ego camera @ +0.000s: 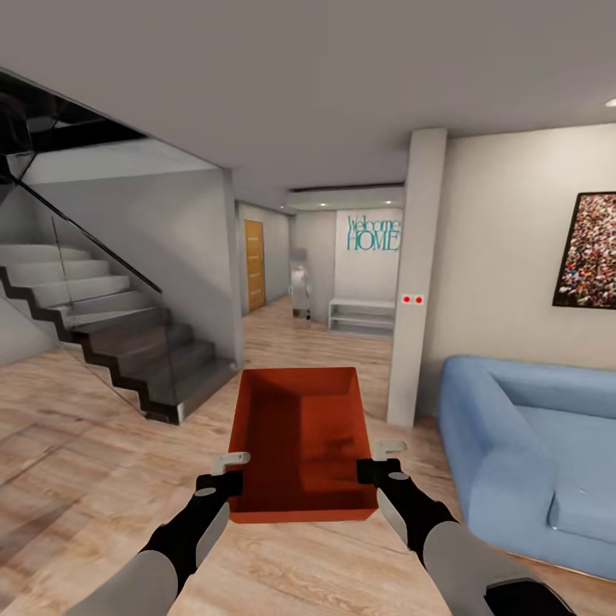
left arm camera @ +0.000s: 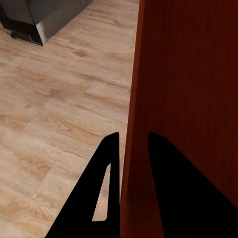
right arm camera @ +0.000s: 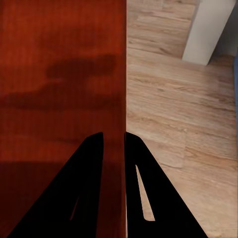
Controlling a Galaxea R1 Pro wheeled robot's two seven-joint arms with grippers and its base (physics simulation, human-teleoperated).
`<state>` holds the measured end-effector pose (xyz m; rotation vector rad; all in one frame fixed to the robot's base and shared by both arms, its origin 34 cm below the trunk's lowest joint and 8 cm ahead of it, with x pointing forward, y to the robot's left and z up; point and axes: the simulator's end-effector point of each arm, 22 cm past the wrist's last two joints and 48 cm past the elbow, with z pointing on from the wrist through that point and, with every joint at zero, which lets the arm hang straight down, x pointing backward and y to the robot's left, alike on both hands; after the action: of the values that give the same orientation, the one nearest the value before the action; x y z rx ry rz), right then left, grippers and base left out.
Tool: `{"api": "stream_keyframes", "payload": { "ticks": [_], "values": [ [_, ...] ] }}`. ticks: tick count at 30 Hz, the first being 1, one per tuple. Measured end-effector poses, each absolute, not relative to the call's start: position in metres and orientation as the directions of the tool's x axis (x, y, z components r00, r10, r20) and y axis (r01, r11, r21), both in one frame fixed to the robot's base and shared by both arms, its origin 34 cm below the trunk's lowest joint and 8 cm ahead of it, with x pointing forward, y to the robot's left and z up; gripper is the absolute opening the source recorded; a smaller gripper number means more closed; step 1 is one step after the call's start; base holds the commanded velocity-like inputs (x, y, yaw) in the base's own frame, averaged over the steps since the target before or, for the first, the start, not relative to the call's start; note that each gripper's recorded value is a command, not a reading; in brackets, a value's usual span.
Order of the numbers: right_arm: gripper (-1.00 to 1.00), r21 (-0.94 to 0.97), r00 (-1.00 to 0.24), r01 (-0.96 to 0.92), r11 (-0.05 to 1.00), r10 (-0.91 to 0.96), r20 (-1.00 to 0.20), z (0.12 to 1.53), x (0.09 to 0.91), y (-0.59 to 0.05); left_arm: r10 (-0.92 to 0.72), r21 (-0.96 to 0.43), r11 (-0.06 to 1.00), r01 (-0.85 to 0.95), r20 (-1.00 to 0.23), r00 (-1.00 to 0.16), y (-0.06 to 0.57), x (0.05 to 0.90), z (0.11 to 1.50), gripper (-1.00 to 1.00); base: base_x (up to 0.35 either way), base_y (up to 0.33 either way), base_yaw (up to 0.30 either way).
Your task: Move the two storage containers from the living room to the garage. In the garage, place one container on the floor and stack the other container on top of it (either order is fine).
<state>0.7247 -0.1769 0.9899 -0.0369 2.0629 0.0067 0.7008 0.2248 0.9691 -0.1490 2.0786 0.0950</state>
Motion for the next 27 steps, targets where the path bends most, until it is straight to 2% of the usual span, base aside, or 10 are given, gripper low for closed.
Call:
{"api": "stream_keyframes", "payload": {
  "ticks": [27],
  "values": [
    [-1.0, -0.011, -0.474, -0.029, 1.0, -0.024, -0.88, 0.9898, 0.7246, -0.1767, -0.069, 0.003, 0.989, -0.145, -0.871, -0.486, 0.2249, 0.7007, 0.9686, -1.0, 0.324, 0.0, 0.0]
  ]
}}
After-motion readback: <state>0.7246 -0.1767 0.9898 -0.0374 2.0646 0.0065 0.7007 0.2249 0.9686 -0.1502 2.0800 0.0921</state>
